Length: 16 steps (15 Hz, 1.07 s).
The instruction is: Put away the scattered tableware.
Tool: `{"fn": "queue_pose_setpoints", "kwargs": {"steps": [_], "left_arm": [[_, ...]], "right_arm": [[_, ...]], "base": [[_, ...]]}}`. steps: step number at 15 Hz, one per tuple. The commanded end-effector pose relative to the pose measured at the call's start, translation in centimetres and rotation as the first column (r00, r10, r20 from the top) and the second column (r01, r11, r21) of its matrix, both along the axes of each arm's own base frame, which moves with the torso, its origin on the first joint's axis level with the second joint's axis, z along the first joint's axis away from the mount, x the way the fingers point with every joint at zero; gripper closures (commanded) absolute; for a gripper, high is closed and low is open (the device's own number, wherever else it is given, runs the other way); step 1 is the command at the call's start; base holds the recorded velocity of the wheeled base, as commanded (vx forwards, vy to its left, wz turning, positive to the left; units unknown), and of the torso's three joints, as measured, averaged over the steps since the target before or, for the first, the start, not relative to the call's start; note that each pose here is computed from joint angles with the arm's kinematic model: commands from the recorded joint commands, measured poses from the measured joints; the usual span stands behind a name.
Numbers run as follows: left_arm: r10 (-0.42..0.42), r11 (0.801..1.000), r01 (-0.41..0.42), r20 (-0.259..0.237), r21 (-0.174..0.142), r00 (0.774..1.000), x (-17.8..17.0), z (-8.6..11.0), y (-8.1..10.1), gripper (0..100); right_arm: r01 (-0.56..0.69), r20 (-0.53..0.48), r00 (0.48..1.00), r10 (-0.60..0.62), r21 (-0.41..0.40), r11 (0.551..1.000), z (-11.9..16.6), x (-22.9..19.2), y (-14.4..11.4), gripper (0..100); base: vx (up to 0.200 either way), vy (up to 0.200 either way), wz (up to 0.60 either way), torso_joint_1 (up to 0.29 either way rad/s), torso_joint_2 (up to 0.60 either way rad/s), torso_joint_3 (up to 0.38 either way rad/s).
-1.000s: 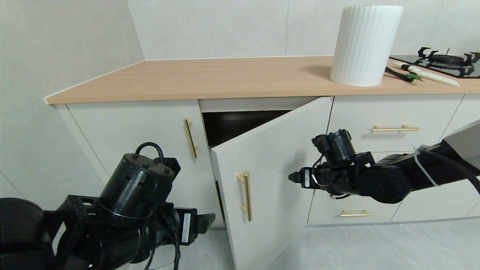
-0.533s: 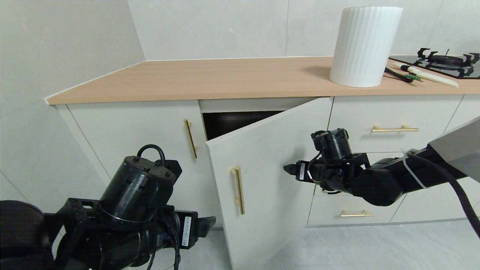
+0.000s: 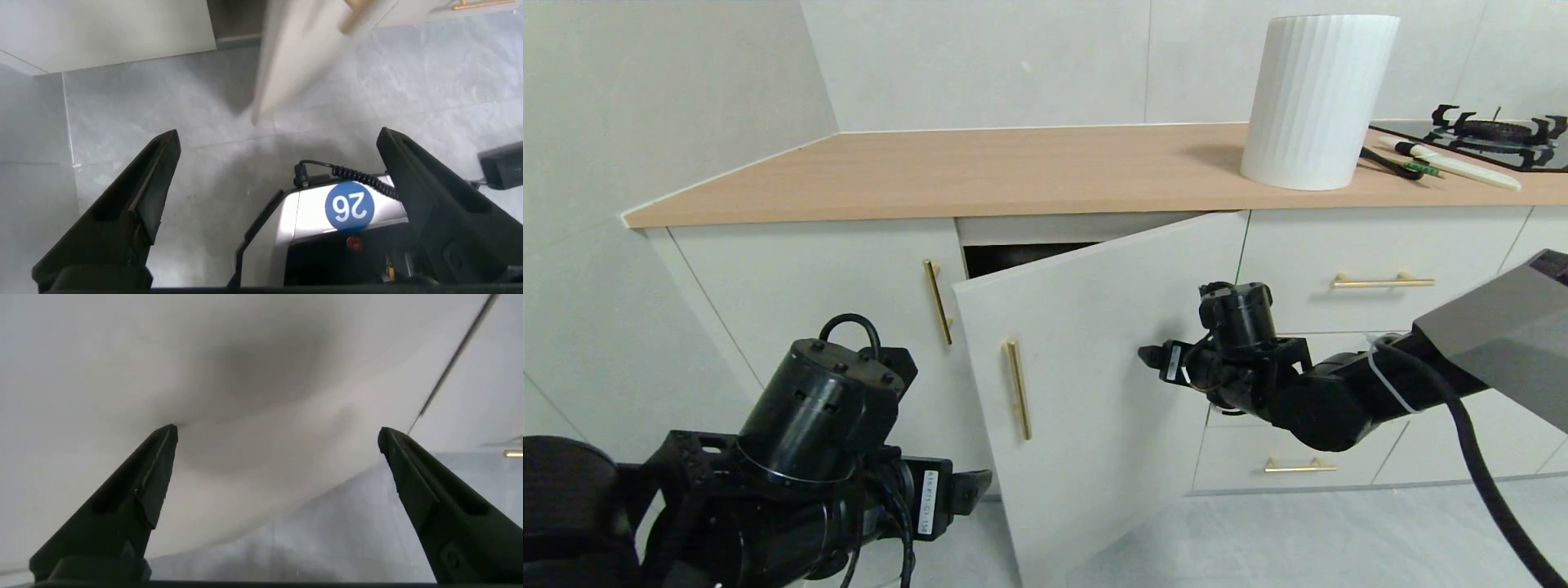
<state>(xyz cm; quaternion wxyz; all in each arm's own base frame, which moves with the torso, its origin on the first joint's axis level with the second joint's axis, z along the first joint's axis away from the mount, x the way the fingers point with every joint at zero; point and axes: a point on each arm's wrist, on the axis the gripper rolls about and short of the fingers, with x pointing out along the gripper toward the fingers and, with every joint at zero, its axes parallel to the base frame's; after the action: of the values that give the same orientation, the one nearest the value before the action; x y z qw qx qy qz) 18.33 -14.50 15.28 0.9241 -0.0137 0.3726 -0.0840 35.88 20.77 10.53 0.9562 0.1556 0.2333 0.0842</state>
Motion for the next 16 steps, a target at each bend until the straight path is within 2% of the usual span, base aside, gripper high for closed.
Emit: {"fn": "queue_pose_setpoints", "kwargs": {"steps": [1,8,9,16], "left_arm": [[0.001,1.000,-0.001,0.000,0.000,1.000,0.0,0.0,0.0,0],[0.002,1.000,-0.002,0.002,0.000,1.000,0.0,0.0,0.0,0],[0.002,1.000,-0.002,0.001,0.001,1.000,0.0,0.0,0.0,0],[0.002,1.000,-0.002,0.001,0.001,1.000,0.0,0.0,0.0,0]], "right_arm": [[0.045,0.029,0.999,-0.045,-0.001,0.999,-1.1,1.3,0.2,0],[0.154,0.109,0.982,-0.157,0.034,0.987,-1.6,3.7,0.6,0],[0.209,0.133,0.968,-0.212,0.032,0.977,-2.2,4.7,0.5,0],[0.316,0.175,0.932,-0.316,0.031,0.948,-2.8,6.6,0.4,0]], "base": [[0.000,0.000,0.00,0.000,0.00,0.000],[0.000,0.000,0.00,0.000,0.00,0.000],[0.000,0.000,0.00,0.000,0.00,0.000],[0.000,0.000,0.00,0.000,0.00,0.000]]}}
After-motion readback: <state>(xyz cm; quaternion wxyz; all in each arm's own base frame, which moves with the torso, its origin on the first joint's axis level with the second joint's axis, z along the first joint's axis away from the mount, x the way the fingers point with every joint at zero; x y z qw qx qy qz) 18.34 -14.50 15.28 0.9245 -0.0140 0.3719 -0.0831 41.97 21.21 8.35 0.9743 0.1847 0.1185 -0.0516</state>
